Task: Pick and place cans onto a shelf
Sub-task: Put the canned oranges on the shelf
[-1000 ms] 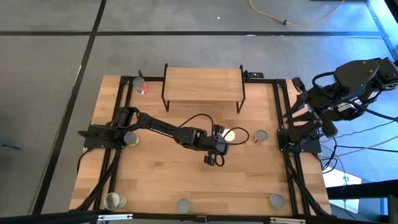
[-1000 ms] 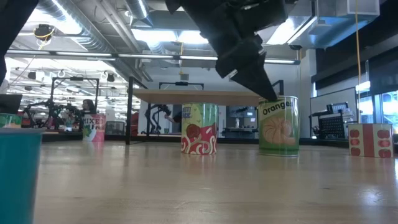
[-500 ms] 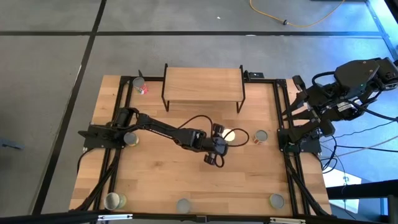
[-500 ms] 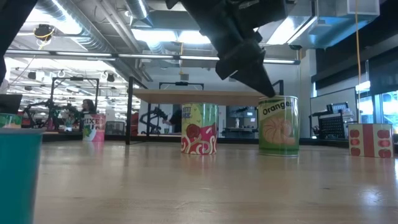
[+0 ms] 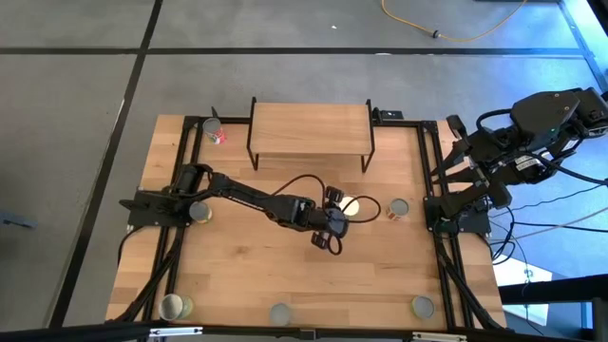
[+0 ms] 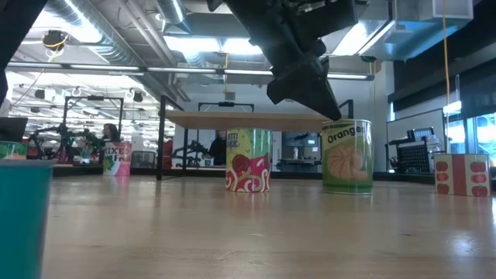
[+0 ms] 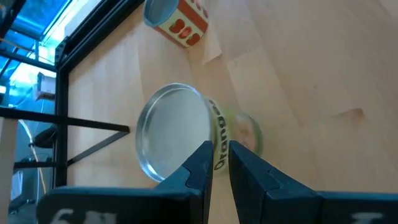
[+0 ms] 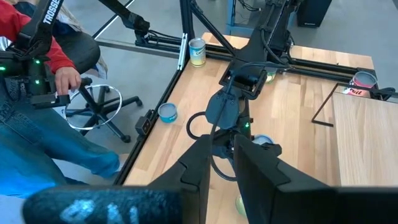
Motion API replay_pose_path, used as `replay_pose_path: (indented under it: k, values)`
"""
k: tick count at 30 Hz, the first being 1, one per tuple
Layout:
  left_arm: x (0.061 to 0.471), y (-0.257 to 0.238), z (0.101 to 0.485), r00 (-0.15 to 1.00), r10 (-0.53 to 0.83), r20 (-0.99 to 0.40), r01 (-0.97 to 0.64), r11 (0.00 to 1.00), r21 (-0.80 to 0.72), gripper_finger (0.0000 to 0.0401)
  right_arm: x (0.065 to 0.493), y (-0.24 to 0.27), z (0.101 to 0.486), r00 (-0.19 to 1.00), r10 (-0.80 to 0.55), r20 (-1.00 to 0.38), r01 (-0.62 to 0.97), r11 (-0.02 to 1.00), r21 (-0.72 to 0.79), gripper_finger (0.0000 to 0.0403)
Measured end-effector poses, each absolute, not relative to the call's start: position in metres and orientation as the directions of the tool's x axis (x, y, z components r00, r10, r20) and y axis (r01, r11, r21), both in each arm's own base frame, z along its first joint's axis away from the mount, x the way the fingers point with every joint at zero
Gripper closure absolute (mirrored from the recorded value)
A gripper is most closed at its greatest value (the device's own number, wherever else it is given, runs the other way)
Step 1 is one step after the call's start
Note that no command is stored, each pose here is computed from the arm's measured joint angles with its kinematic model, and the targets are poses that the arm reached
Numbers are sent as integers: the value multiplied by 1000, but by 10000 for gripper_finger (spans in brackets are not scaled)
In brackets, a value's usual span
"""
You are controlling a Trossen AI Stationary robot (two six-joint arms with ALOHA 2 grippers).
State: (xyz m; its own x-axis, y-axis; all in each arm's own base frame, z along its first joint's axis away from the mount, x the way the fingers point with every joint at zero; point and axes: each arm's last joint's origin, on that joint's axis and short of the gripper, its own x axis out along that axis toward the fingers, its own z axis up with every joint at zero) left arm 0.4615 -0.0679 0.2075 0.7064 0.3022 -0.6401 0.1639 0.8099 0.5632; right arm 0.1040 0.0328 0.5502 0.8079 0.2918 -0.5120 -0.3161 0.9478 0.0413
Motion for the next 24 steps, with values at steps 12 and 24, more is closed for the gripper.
replay_pose_path:
  k: [12,24]
  values:
    - [464,-53,207,704,275,-655,170,830,531,358,104,33,550,808,292,-512,-316,948,41,329]
    - [465,-40,207,703,243,-669,193,840,508,358,104,33,550,808,292,-512,-319,947,38,329]
